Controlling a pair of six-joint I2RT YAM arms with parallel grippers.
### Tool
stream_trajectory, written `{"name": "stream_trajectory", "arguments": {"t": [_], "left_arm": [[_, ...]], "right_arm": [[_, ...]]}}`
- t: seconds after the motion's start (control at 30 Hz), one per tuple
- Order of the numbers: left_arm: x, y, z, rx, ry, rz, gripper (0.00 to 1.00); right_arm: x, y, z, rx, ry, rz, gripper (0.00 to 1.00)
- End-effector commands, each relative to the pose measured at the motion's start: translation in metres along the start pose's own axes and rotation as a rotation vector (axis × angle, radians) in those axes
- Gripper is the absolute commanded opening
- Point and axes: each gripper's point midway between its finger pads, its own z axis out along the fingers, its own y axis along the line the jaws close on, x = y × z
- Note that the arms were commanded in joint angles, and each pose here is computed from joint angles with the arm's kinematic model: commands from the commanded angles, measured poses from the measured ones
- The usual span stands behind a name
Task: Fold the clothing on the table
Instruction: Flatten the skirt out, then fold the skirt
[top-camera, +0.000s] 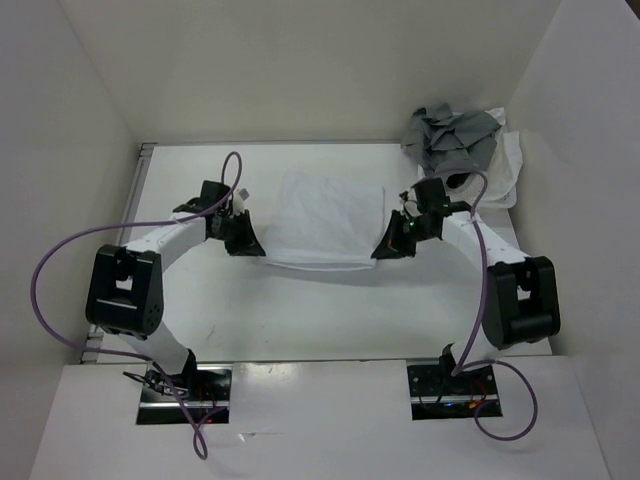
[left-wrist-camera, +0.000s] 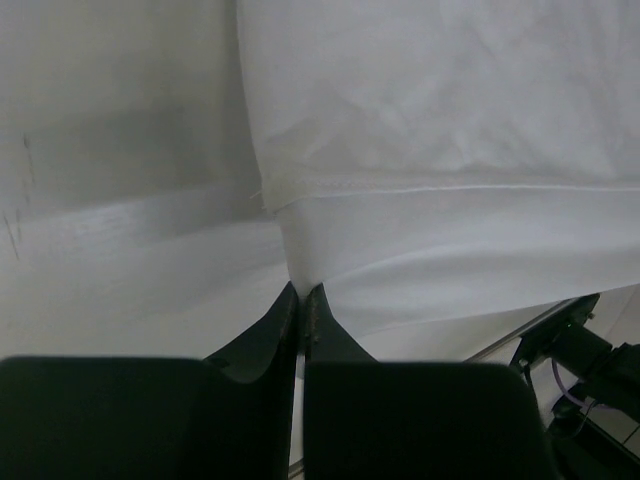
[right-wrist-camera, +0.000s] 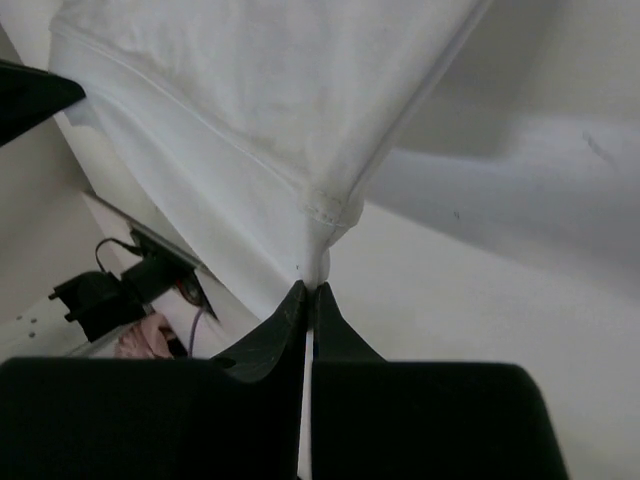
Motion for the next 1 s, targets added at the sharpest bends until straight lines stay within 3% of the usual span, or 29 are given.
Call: {"name": "stream_trajectory", "arguments": {"t": [0.0, 0.13, 0.27, 0.67, 0.97], "left_arm": [[0.014, 0.001, -0.011, -0.007, 0.003, 0.004, 0.0], [0.034, -0.004, -0.021, 0.015, 0.032, -0.005, 0.0], [0.034, -0.014, -0.035, 0.037, 0.007, -0.007, 0.0], [-0.053, -0.072, -0.041, 0.159, -0.136, 0.013, 0.0], [-0.108, -0.094, 0.002, 0.16, -0.159, 0.033, 0.0]], "right_arm": [[0.045, 0.001, -0.01, -0.011, 0.103, 0.056, 0.0], [0.091, -0.011, -0.01, -0.016, 0.211, 0.133, 0.0], [0.098, -0.006, -0.026, -0.009, 0.171, 0.117, 0.0], [0.037, 0.009, -0.028, 0.001, 0.005, 0.143, 0.03], [-0.028, 0.01, -0.033, -0.005, -0.157, 0.17, 0.03]]}}
